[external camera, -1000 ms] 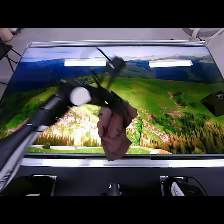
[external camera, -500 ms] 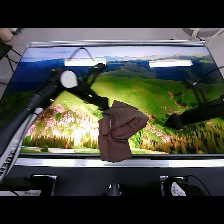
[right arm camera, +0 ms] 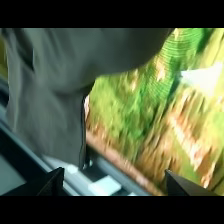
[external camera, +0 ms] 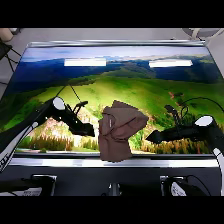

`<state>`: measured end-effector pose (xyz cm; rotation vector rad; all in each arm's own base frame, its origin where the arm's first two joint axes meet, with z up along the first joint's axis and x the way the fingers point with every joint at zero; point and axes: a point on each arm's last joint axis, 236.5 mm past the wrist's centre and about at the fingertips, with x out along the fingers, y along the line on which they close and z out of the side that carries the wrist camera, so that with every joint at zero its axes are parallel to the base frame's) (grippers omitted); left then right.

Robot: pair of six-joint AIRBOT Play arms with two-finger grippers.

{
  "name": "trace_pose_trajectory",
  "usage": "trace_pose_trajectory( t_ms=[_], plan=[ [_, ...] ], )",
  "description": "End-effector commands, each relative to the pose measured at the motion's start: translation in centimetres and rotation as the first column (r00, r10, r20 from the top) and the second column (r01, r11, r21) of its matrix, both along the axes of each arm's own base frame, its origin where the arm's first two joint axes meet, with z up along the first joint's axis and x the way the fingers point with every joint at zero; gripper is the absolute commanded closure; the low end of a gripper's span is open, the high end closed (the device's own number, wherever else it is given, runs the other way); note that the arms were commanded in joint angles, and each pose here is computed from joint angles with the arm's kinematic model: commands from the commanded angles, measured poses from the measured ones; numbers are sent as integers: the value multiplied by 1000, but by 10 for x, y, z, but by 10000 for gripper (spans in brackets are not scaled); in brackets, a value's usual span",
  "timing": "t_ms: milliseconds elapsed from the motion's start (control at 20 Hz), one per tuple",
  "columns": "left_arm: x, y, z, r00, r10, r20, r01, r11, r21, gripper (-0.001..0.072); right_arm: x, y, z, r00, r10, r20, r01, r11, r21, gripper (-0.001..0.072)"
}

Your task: Fold the shirts.

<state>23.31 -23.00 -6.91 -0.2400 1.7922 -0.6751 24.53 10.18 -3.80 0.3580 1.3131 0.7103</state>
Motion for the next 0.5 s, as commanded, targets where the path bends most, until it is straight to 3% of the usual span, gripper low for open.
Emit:
trace_pose_trajectory(
  t_ms=[0, 300, 350, 450],
  plan=[
    [-27, -27, -21, 997, 58, -48, -61, 995, -81, 2, 51, -3, 4, 972, -189, 138, 185, 982, 42, 28],
    [-31, -73, -34, 996, 85, 0, -84, 989, -119, 10, 89, -19, 10, 918, -310, 247, 308, 950, 49, 2],
    [-32, -77, -38, 996, 88, 5, -86, 990, -114, 101, 91, -21, 7, 915, -320, 245, 318, 947, 49, 2],
    [-29, -79, -42, 993, 121, 3, -120, 988, -99, 419, 96, -15, 6, 914, -332, 234, 319, 943, 91, 2]
  ],
)
